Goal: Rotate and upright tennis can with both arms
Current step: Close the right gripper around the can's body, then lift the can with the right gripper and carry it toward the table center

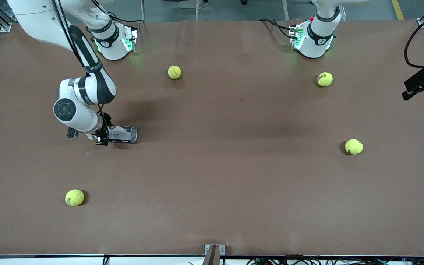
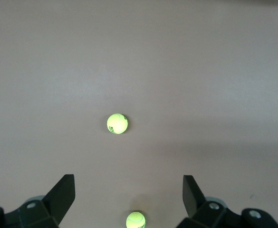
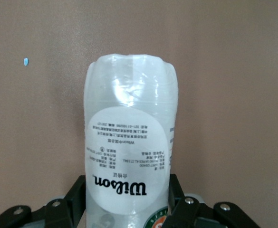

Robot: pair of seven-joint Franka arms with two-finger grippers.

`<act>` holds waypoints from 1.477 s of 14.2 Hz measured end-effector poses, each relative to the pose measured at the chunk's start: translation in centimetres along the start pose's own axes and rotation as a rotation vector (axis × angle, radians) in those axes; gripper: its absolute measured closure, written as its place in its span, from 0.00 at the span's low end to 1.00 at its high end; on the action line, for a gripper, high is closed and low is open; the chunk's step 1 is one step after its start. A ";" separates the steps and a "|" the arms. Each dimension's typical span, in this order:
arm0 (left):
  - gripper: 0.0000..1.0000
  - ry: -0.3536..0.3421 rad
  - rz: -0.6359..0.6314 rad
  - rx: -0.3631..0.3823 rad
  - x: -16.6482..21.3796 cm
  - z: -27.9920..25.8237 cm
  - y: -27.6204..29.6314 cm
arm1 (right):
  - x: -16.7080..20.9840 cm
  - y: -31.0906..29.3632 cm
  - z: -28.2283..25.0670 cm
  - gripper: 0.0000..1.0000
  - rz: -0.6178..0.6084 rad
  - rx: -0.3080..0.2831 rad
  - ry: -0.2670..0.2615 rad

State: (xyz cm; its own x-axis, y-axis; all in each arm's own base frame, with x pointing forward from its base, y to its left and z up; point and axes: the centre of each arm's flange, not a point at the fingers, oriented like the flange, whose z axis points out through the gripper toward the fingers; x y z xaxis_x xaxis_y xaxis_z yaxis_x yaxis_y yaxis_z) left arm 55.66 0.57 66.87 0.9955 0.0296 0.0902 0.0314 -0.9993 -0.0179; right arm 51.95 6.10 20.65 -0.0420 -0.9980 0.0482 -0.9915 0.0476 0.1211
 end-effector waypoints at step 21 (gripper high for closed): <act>0.00 0.000 0.000 0.000 0.0 0.0 0.0 | -3.8 -1.2 -3.0 0.34 -0.014 -0.030 -0.049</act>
State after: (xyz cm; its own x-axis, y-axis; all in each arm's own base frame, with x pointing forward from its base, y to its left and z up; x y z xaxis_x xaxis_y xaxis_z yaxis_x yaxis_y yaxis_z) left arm 55.66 0.56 66.87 0.9955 0.0294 0.0902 0.0312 -0.9994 -0.0179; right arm 53.72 10.01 23.33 -0.0347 -0.9994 -0.0020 -0.9879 0.0340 0.1513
